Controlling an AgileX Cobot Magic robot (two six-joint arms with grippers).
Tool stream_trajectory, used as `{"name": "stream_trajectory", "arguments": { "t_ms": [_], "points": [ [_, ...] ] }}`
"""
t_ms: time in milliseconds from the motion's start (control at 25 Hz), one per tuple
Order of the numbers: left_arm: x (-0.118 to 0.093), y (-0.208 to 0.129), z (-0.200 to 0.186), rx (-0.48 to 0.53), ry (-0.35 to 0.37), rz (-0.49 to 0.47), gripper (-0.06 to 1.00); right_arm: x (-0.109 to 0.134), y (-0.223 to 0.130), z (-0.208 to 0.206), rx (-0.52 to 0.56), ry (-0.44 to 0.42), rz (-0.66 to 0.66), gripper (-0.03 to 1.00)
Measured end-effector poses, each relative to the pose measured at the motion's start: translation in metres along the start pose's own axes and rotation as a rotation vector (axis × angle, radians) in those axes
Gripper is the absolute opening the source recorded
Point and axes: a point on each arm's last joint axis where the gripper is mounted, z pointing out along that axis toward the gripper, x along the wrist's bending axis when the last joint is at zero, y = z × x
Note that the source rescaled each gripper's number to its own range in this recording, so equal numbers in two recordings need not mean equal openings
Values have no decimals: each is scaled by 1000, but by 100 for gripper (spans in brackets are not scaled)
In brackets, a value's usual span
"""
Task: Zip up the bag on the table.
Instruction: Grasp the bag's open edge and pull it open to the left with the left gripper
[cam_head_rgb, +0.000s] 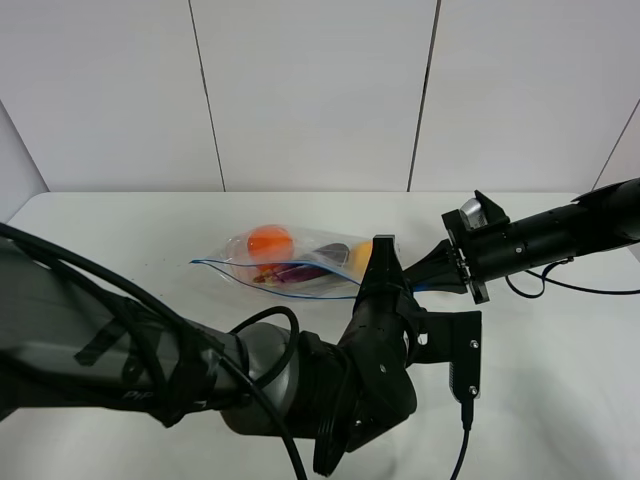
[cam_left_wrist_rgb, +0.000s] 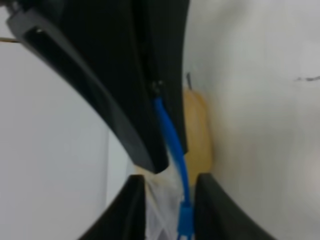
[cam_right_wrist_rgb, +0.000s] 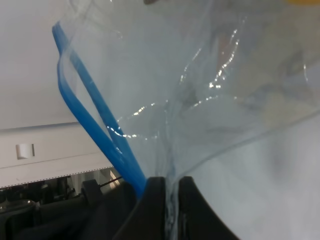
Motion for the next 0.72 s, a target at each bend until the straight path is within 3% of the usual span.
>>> {"name": "stream_trajectory", "arguments": {
  "t_ms": [280,720],
  "points": [
    [-2,-1,0,5,-22,21,1,0,0,0,1,-1,1,0],
    [0,-7,4,25,-35,6,1,-1,0,0,-1,-8,2,0]
  ]
}}
